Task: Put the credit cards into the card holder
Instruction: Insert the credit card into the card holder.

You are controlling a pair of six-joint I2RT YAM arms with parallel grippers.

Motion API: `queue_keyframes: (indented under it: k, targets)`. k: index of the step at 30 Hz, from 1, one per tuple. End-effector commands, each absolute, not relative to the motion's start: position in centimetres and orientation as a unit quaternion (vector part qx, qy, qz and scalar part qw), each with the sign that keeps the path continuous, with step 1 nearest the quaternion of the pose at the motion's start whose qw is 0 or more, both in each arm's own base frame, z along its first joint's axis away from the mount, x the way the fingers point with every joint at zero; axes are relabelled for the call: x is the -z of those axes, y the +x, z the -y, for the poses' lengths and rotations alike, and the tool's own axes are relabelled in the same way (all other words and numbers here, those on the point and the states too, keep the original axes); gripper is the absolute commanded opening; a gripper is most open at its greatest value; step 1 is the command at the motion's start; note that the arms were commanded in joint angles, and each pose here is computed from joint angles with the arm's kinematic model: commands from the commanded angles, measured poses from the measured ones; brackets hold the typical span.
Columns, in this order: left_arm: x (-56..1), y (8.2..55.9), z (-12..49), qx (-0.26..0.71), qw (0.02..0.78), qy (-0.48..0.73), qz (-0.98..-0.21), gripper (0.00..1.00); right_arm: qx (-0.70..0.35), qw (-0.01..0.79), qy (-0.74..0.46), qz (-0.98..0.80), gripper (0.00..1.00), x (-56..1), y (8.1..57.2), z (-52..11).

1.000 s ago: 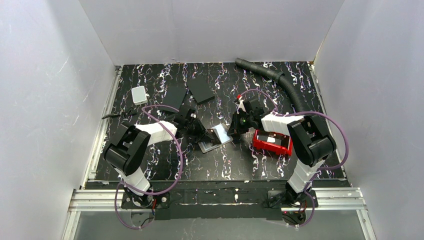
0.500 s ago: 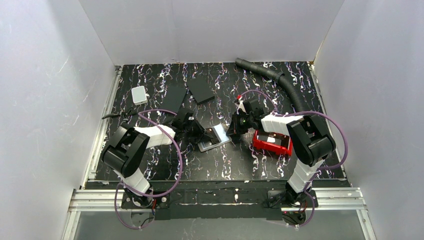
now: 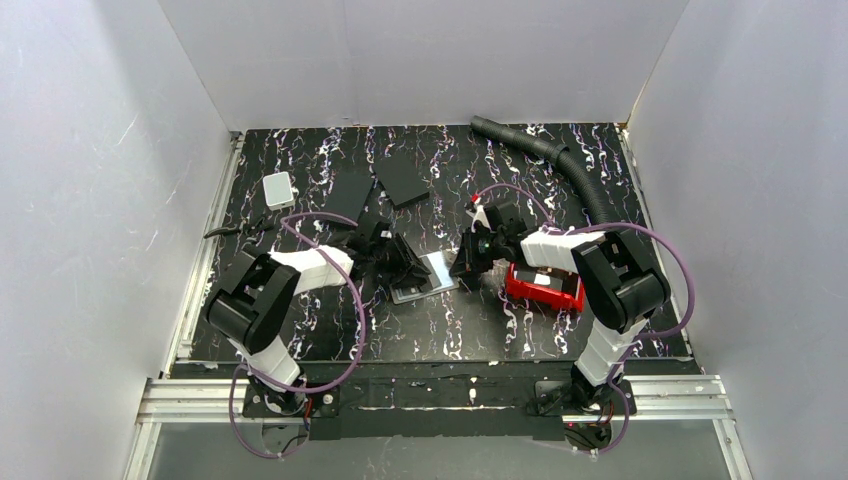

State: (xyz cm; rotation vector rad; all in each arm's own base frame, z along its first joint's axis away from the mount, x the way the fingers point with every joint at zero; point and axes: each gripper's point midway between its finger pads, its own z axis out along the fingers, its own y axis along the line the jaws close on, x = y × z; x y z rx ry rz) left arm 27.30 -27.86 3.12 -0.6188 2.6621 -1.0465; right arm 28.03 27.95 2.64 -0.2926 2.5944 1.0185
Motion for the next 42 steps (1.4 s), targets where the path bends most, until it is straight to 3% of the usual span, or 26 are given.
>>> queue_keyframes:
  k: [1,6,37,42]
  targets:
    - [-2.3,26.3,24.9,0.263,0.117,-0.192,-0.938,0.41,-0.33,0.111,-0.1,-0.932,0.1,-0.1,25.1,-26.7]
    - [-1.9,26.6,25.1,0.238,0.093,-0.188,-0.948,0.46,-0.329,0.112,-0.101,-0.932,0.1,-0.1,25.1,-26.7]
    - [-2.9,29.0,31.0,0.261,0.107,-0.088,-0.955,0.47,-0.338,0.111,-0.097,-0.929,0.09,-0.1,25.1,-27.2]
    - [-4.2,28.5,30.3,0.267,0.117,-0.067,-0.954,0.5,-0.331,0.119,-0.105,-0.93,0.14,-1.1,25.5,-27.1]
